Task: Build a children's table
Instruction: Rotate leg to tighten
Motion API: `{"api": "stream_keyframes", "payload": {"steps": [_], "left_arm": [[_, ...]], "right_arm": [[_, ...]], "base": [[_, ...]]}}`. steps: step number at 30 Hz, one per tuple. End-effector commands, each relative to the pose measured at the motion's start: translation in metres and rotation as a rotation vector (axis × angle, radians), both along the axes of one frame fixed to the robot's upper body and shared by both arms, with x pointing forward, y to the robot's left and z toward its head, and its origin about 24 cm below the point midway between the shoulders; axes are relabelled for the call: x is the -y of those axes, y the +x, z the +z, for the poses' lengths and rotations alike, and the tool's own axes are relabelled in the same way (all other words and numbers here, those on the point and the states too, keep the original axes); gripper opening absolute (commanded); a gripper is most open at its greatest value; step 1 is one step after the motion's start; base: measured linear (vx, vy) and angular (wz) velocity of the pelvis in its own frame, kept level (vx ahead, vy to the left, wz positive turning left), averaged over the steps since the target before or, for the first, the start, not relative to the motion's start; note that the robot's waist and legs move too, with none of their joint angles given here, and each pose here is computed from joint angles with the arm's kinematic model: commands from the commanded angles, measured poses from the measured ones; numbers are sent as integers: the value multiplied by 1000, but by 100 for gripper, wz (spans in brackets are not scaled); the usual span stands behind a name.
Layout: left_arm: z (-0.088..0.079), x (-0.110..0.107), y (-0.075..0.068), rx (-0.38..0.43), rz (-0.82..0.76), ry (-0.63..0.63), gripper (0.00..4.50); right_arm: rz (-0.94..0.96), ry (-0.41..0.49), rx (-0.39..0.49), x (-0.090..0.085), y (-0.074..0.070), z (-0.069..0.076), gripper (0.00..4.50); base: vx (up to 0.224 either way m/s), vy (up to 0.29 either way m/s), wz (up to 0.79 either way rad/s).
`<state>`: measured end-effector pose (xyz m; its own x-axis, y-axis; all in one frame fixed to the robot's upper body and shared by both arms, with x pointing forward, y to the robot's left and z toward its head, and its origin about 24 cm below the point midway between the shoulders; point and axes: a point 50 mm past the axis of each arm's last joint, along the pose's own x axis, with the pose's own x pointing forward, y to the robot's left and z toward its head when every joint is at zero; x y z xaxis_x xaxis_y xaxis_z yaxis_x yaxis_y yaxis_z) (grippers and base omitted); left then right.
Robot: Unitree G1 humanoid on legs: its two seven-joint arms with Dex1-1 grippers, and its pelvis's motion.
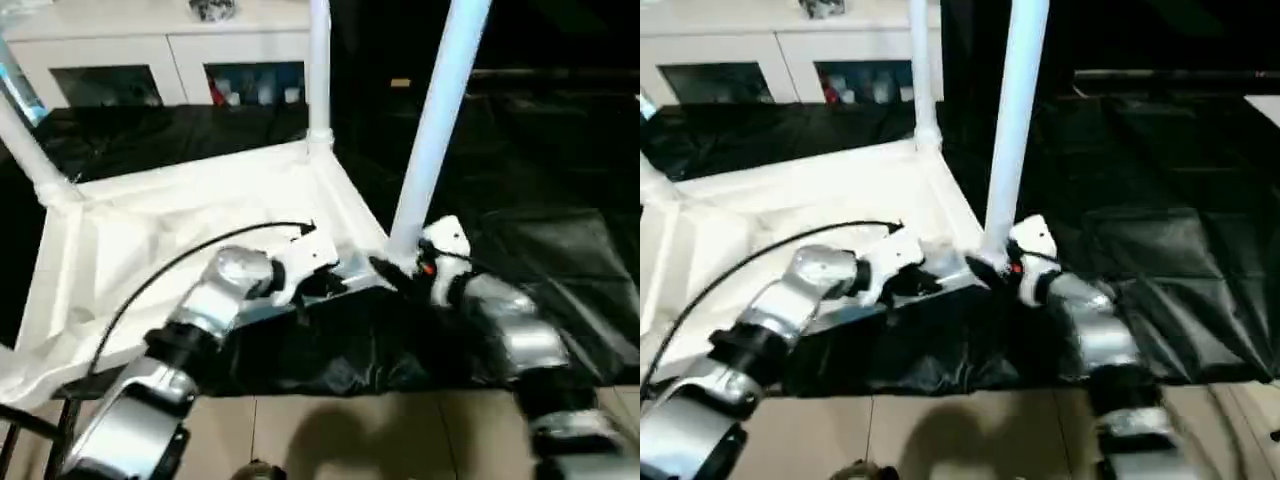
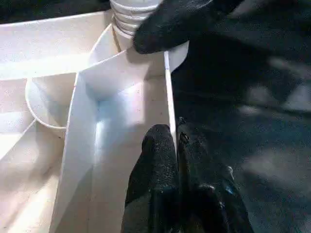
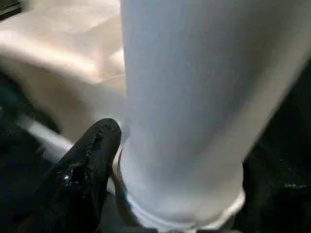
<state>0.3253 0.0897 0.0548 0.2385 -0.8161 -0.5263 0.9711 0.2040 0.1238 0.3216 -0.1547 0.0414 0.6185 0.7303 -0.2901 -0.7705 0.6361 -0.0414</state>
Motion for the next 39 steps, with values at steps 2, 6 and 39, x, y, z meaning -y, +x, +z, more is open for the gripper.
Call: {"api": "stream_keyframes", "payload": {"steps": [2, 6, 39], "left_arm": [[7, 6, -7, 21, -138, -2, 0], [5, -7, -8, -16, -166, 20, 0], [8, 57, 10, 109, 142, -56, 0]], "right_arm": [[291, -16, -32, -19, -12, 2, 353], [412, -46, -76, -10, -18, 5, 353], [-297, 162, -20, -70, 5, -13, 345]], "base": [[0, 0, 0], [0, 0, 0], [0, 0, 0]]}}
